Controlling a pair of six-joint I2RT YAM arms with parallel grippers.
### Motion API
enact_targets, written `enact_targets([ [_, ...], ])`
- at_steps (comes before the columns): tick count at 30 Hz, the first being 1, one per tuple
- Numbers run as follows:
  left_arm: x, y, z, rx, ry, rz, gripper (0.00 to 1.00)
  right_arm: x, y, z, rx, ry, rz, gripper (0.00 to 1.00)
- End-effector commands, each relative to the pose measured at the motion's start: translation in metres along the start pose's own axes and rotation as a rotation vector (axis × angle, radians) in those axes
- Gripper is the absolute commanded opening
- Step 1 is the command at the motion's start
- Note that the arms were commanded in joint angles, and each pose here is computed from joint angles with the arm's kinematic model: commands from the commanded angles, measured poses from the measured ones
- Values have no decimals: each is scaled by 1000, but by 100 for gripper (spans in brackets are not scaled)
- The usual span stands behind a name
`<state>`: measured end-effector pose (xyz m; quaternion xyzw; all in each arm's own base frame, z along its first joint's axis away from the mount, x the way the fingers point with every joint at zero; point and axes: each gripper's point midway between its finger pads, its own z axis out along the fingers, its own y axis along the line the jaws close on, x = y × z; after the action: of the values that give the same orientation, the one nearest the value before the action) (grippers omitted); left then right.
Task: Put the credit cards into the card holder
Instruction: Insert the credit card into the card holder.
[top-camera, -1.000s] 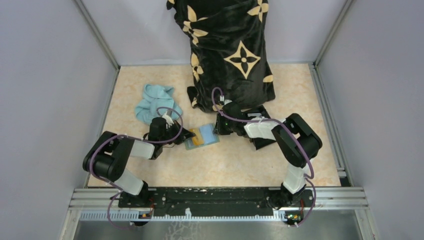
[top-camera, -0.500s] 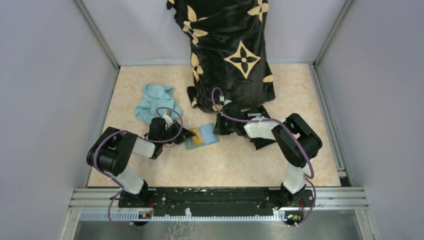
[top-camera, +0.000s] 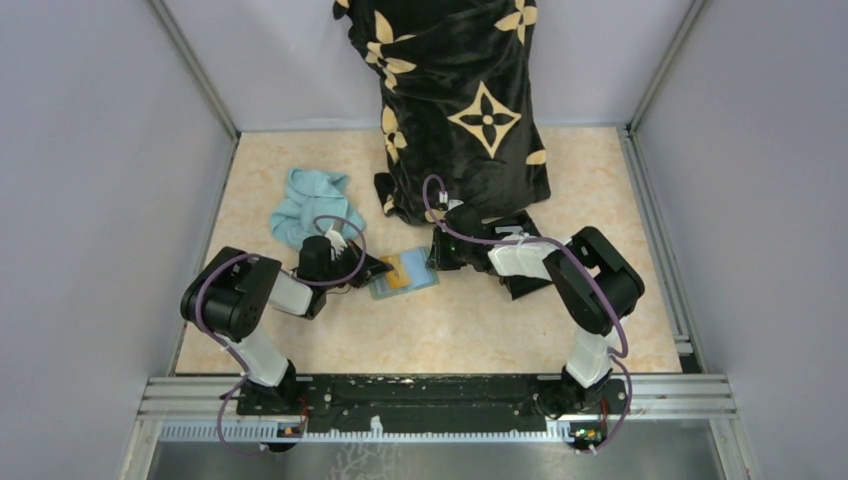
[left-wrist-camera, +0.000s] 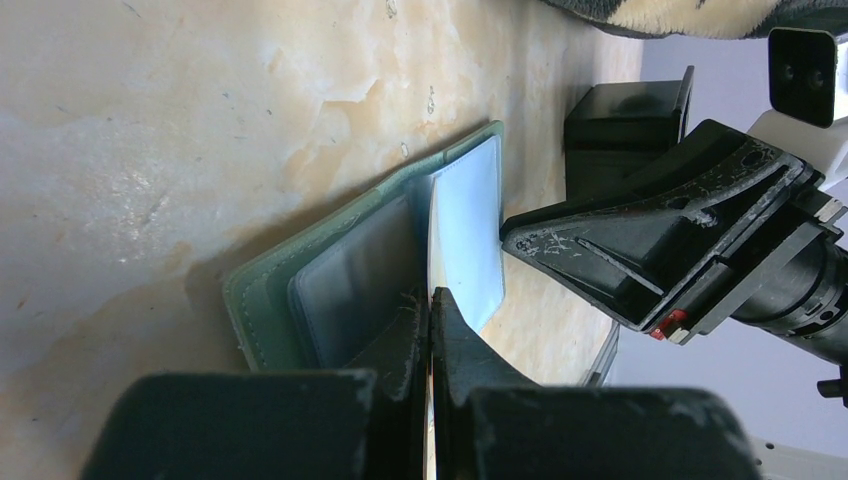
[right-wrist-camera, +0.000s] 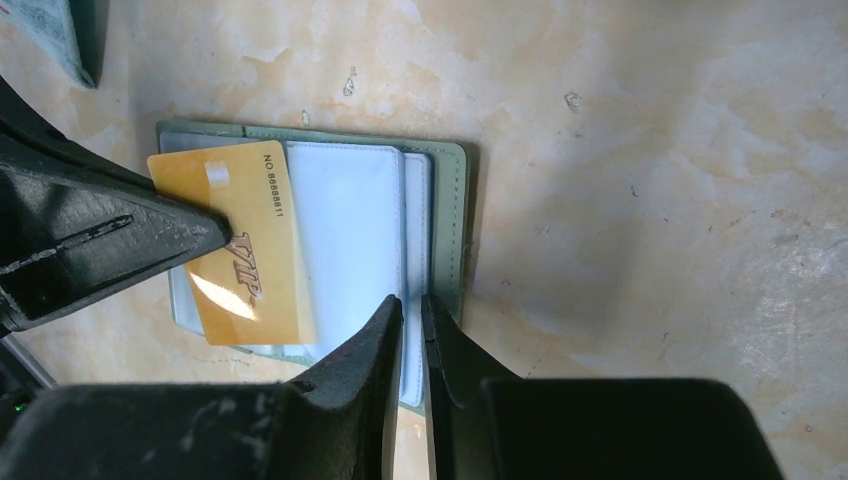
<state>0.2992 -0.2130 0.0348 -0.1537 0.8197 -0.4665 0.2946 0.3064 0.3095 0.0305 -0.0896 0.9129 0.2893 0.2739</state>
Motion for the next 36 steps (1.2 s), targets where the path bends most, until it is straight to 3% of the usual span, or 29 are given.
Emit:
enact_targets([
  [1,6,3,-2,18,21,9,0,-19,11,-2,-29,-39,-19,14],
  [36,20,21,-2,-40,60,-74,0,-20,12,0,-33,-41,-17,14],
])
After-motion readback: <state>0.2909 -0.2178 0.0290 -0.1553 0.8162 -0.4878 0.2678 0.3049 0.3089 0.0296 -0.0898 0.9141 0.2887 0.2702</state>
